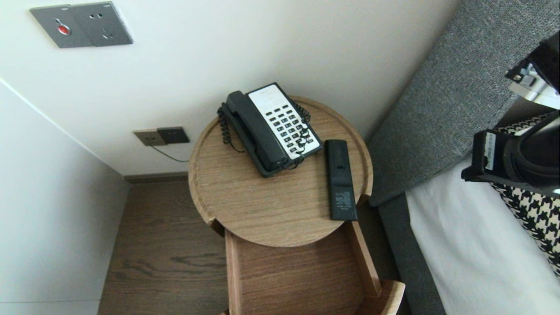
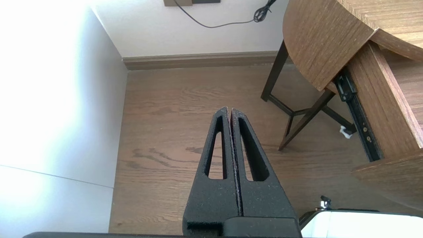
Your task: Close the nightstand drawer
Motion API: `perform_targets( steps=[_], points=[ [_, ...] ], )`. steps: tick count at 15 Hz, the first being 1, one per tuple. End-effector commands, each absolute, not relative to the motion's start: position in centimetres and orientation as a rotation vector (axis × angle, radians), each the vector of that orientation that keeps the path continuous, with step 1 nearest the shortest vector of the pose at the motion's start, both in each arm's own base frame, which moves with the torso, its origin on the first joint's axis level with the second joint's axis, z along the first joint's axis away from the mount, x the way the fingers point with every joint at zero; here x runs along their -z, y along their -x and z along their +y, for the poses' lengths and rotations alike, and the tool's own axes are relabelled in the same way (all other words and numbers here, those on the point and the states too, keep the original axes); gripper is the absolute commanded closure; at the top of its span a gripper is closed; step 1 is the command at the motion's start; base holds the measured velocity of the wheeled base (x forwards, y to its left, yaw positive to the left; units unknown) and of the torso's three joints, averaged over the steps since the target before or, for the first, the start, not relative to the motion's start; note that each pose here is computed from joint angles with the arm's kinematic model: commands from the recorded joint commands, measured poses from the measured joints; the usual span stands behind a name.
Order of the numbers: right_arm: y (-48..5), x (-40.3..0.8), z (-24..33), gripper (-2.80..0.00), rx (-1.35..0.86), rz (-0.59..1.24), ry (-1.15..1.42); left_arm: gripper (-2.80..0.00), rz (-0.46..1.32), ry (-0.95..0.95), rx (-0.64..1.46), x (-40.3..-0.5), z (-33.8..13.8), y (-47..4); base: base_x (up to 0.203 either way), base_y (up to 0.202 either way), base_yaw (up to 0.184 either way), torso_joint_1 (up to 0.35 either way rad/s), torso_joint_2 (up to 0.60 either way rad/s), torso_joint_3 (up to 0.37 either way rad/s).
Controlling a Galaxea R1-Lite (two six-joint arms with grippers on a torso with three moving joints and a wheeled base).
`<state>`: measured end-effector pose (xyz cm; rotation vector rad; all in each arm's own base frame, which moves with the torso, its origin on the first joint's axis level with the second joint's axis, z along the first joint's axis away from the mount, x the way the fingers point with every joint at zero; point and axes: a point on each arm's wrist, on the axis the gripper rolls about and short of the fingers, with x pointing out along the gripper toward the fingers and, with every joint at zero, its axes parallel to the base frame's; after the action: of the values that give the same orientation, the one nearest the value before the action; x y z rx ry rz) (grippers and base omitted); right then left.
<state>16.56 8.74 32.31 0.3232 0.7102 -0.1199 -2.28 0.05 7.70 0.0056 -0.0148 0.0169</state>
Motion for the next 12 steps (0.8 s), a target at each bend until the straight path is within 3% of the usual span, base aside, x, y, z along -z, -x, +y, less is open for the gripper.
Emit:
perform_targets(
  steps=[1, 6, 12],
  points=[
    [-14.6, -31.2, 7.4, 0.0, 0.124, 0.743, -0.333, 0.0, -0.015, -0.006, -0.016, -7.7, 0.0, 2.3, 0.0, 0.0, 0.0, 0.0, 0.0, 0.0],
    [-10.2, -27.7, 5.2, 0.0, 0.023, 0.878, -0.356, 0.0, -0.015, -0.006, -0.018, -7.7, 0.0, 2.3, 0.0, 0.0, 0.0, 0.0, 0.0, 0.0],
    [-9.1, -22.2, 5.1, 0.0, -0.03, 0.956, -0.28, 0.0, -0.015, -0.006, -0.018, -7.7, 0.0, 2.3, 0.0, 0.0, 0.0, 0.0, 0.0, 0.0]
  ],
)
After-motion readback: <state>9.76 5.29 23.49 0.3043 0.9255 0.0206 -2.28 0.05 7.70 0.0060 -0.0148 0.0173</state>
